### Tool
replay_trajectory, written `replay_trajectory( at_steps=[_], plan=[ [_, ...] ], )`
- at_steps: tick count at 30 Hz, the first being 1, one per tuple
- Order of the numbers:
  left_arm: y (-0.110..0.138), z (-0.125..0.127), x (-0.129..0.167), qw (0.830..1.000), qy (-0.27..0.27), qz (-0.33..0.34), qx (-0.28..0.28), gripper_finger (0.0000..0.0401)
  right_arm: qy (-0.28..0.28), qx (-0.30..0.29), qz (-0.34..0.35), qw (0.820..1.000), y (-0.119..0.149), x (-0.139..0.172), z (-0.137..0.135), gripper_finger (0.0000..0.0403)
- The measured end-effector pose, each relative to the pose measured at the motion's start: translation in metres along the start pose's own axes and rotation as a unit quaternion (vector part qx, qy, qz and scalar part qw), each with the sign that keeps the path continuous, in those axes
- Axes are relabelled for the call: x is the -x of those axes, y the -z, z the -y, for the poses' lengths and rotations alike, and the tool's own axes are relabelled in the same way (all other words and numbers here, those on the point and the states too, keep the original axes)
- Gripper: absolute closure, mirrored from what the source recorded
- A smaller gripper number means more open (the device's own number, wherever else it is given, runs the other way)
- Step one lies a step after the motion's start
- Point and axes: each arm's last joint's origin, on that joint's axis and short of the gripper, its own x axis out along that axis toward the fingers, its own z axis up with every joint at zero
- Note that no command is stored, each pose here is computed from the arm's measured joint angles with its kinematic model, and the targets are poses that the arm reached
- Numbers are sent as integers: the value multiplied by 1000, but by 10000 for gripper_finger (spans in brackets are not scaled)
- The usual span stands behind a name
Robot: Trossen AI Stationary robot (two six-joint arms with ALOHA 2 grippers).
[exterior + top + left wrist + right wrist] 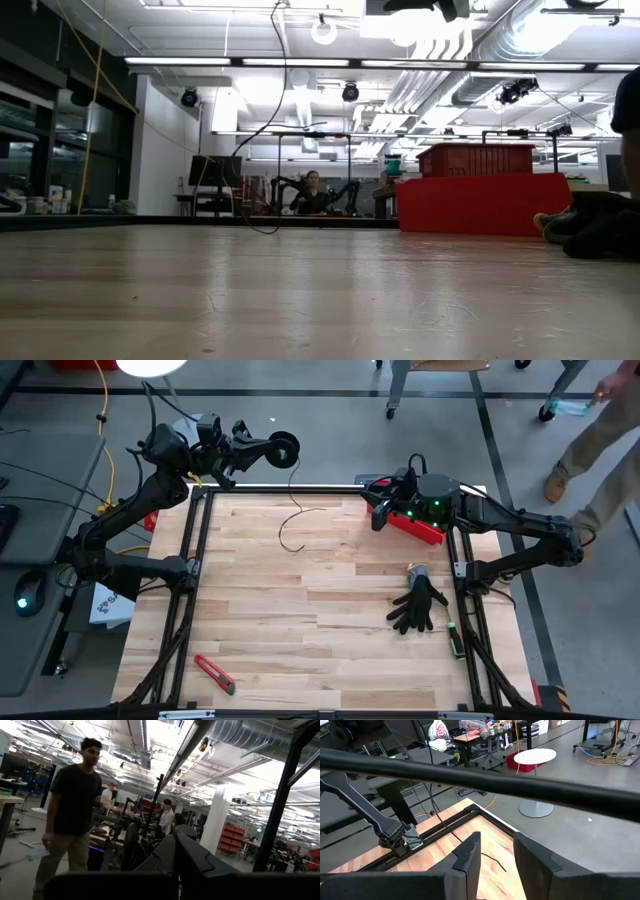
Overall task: Coil cords
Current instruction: Coil the black wire on the spool
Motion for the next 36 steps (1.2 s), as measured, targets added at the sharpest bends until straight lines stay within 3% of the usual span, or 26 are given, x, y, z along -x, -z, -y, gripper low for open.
replay_trajectory(
  at_steps=[36],
  plan=[
    [2,2,-3,1000,-10,6,6,398,-16,-3,-6,1000,1,-1,-1,295]
  ],
)
